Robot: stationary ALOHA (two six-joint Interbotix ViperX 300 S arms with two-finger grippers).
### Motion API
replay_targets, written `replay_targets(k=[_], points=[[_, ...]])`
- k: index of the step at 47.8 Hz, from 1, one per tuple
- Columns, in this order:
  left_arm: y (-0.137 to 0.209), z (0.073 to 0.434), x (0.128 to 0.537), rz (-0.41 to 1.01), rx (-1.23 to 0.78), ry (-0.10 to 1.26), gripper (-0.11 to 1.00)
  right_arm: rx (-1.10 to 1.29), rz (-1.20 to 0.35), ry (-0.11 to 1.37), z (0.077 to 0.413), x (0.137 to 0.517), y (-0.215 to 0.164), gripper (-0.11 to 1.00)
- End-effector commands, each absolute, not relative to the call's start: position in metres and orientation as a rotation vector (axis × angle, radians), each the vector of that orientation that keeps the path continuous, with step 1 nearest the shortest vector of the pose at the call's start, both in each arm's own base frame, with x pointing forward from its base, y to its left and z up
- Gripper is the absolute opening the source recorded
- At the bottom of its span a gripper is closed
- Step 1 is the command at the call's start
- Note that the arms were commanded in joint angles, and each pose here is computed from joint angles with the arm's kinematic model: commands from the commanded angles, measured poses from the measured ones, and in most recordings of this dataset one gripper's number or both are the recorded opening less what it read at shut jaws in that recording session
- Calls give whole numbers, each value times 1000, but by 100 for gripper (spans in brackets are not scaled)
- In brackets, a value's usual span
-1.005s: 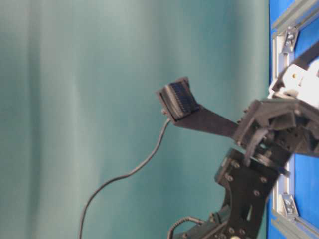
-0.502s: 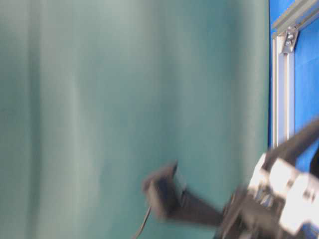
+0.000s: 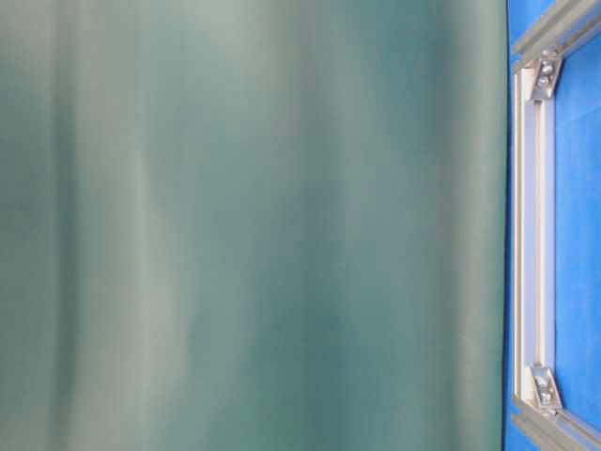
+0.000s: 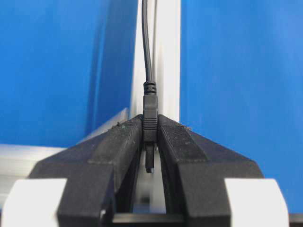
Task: Insert the wire through the string loop located on the right side.
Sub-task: 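Pull the plug leftward with the left gripper, drawing cable through loop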
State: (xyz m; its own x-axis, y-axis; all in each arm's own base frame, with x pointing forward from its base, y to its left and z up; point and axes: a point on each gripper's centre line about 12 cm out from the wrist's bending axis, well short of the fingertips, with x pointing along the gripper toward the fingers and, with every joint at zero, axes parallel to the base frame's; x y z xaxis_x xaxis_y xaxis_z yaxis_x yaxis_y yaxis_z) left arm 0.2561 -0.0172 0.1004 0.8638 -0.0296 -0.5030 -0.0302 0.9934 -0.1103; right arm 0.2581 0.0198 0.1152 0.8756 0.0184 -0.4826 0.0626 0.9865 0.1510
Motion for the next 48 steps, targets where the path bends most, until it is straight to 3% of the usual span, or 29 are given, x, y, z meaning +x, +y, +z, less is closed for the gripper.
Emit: replay_targets(k=[1, 11, 26, 48], points=[[-16, 109, 239, -6, -118, 483, 8, 168, -22, 477, 121, 263, 20, 92], [-13, 113, 211, -7, -117, 458, 8, 168, -22, 475, 121, 263, 20, 92], [-15, 104, 220, -20, -54, 573, 8, 169, -21, 466, 123, 265, 21, 92], [-14, 107, 218, -24, -44, 565, 11, 169, -21, 472, 123, 265, 21, 92]])
